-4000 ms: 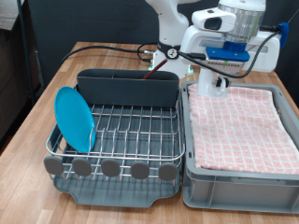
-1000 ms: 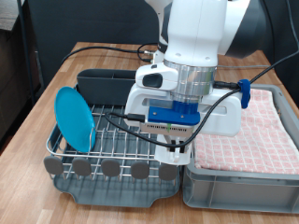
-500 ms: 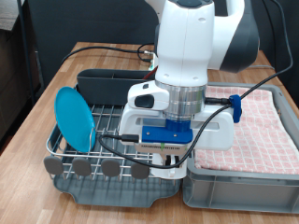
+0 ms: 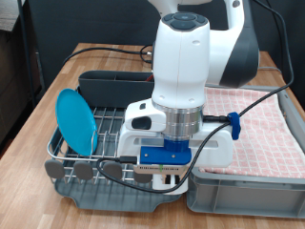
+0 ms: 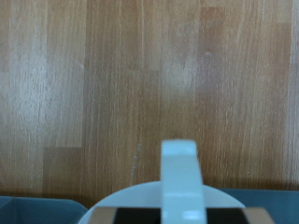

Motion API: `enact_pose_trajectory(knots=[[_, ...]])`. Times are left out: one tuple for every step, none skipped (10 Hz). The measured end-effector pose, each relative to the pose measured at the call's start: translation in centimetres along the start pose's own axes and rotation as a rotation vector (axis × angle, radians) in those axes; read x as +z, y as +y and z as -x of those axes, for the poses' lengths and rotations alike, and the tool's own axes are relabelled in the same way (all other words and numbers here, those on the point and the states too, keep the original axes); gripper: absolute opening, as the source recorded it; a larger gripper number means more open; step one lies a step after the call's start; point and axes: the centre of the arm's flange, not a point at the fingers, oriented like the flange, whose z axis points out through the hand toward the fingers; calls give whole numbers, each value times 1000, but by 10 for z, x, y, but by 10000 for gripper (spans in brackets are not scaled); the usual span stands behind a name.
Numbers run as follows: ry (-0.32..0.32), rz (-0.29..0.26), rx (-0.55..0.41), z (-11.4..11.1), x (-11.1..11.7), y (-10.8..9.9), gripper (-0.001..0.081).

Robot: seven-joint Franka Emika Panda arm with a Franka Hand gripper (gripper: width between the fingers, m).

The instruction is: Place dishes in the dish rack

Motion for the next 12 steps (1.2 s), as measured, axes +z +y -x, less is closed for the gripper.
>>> enact_pose_trajectory(knots=[[-24,17,-1,0,3,-1,101],[-51,36,-3,-1,3,-2,101],[-75,51,-5,-2,1,-5,289],[-88,58,-8,-3,-2,-8,289],[-101,65,-13,-3,-5,-11,459],[-109,68,-17,-4,-9,-14,607],[-116,71,-19,-5,-13,-16,607],[-123,75,-20,-6,-18,-18,744],[-129,82,-18,-7,-22,-19,744],[-134,91,-13,-8,-28,-19,792],[-135,100,-2,-8,-35,-18,792],[-136,112,5,-9,-45,-17,800]])
